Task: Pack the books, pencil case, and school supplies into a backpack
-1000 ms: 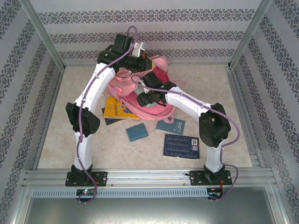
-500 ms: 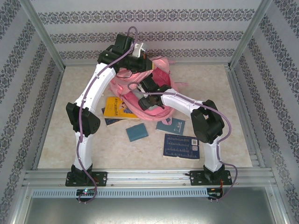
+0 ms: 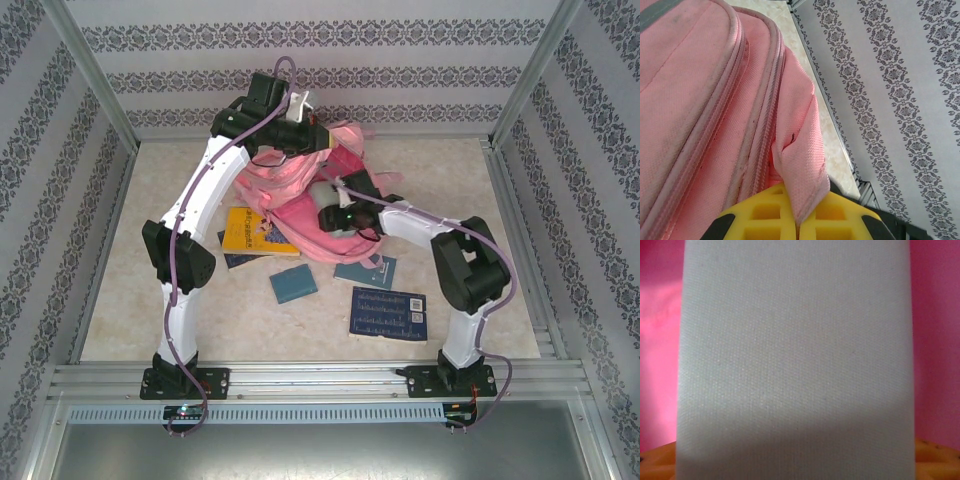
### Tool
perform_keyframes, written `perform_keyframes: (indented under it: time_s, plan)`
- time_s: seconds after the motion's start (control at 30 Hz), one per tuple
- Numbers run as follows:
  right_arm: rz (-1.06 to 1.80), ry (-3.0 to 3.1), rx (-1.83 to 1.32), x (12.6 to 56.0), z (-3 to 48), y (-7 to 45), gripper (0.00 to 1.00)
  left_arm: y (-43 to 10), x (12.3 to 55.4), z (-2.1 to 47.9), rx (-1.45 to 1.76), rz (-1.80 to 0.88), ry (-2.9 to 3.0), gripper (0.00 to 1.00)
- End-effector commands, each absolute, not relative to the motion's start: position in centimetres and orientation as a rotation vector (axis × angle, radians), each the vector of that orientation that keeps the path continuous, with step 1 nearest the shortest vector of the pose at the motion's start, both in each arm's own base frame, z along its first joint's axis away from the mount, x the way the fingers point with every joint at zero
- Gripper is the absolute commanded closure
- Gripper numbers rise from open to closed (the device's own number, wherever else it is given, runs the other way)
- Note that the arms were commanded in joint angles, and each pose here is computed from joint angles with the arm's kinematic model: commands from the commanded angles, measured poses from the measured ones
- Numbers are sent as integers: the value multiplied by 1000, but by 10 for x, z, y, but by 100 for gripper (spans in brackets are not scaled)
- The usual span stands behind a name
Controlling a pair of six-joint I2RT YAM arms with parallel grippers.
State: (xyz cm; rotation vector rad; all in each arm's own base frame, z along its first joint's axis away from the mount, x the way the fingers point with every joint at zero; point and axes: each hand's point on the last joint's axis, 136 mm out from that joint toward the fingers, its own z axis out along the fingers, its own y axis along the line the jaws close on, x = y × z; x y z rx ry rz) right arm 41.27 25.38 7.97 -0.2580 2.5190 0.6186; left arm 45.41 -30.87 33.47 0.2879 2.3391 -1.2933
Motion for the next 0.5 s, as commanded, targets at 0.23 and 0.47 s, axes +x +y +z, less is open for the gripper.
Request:
perform_keyframes:
  time_s: [0.23,0.47]
  plan:
    - [1392,2311,269,446,150,327,45,-323,428,432,411,-1458,2034,100]
    - [1443,2230,713,475,122,333,44,-331,430,446,389,-1548,1970,100]
